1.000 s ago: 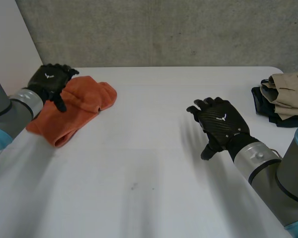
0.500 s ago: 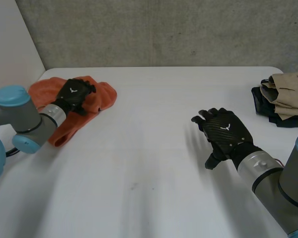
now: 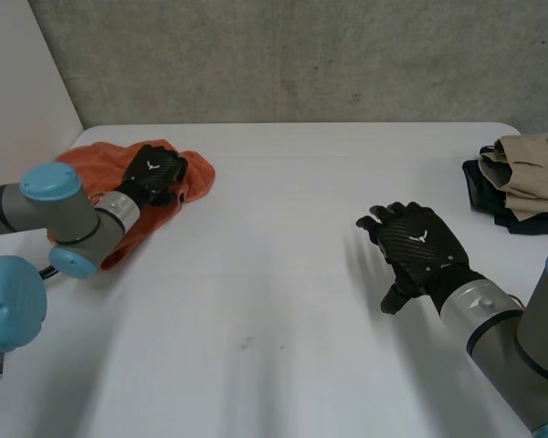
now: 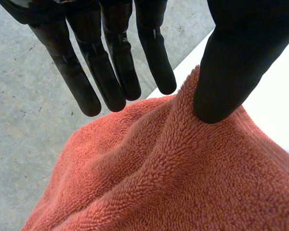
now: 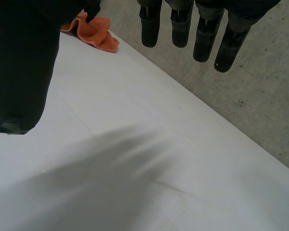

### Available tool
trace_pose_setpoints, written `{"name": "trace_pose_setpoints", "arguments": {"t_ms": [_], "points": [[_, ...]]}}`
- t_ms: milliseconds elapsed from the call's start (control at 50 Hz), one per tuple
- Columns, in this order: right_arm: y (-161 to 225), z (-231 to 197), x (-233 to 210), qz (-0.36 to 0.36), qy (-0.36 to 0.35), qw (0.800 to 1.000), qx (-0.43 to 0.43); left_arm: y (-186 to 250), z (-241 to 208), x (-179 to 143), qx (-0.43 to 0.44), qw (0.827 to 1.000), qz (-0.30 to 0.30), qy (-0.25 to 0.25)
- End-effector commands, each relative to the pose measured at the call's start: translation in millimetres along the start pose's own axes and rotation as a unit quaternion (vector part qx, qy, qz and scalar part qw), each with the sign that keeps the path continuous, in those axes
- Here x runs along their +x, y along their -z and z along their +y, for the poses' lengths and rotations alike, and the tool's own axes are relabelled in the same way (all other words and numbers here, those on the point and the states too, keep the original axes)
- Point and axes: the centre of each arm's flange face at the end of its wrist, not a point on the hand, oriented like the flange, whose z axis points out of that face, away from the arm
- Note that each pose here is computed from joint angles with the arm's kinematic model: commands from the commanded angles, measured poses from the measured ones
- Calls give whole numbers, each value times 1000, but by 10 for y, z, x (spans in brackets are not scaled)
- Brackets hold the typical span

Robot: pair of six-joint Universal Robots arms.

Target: Fold the laundry.

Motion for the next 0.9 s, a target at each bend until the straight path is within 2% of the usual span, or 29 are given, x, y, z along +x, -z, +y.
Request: {"name": "trace_pose_setpoints", "arguments": {"t_ms": [20,160,340,380,460,540,560,620,640,700,720,760,800,840,900], "points": [[3,4,-5,-1,0,1000,-1,-19,13,6,-2,1000,1,-2],[8,15,-5,-1,-1,1000,-3,-39,23,66,-4,1000,7,-9],[15,-14,3,0,0,1000,1,-10,72,98,-29,997,-14,-75],[19,-24,11,1,1,1000,3,-2,-16,169,-28,996,-12,-83],[20,-43,53,7,1,1000,5,48,-544,263,2,997,-6,-78],[33,-79,145,22,0,1000,9,191,-1204,511,49,998,19,-33],[36,-91,169,26,0,1000,11,303,-1542,676,73,997,38,-2],[51,-145,281,45,2,999,19,479,-1900,881,98,992,64,47],[57,-168,314,51,2,998,23,612,-2088,1040,108,987,86,86],[81,-227,500,82,2,996,32,811,-2337,1263,120,975,120,144],[82,-234,539,88,2,996,33,943,-2481,1456,127,964,148,182],[95,-269,698,113,0,993,40,1093,-2588,1748,125,948,187,226],[102,-282,777,125,0,991,42,1182,-2608,1976,118,937,215,248],[102,-279,847,136,0,990,41,1264,-2581,2277,105,927,247,263],[101,-272,929,147,0,988,40,1317,-2492,2476,85,921,268,271]]}}
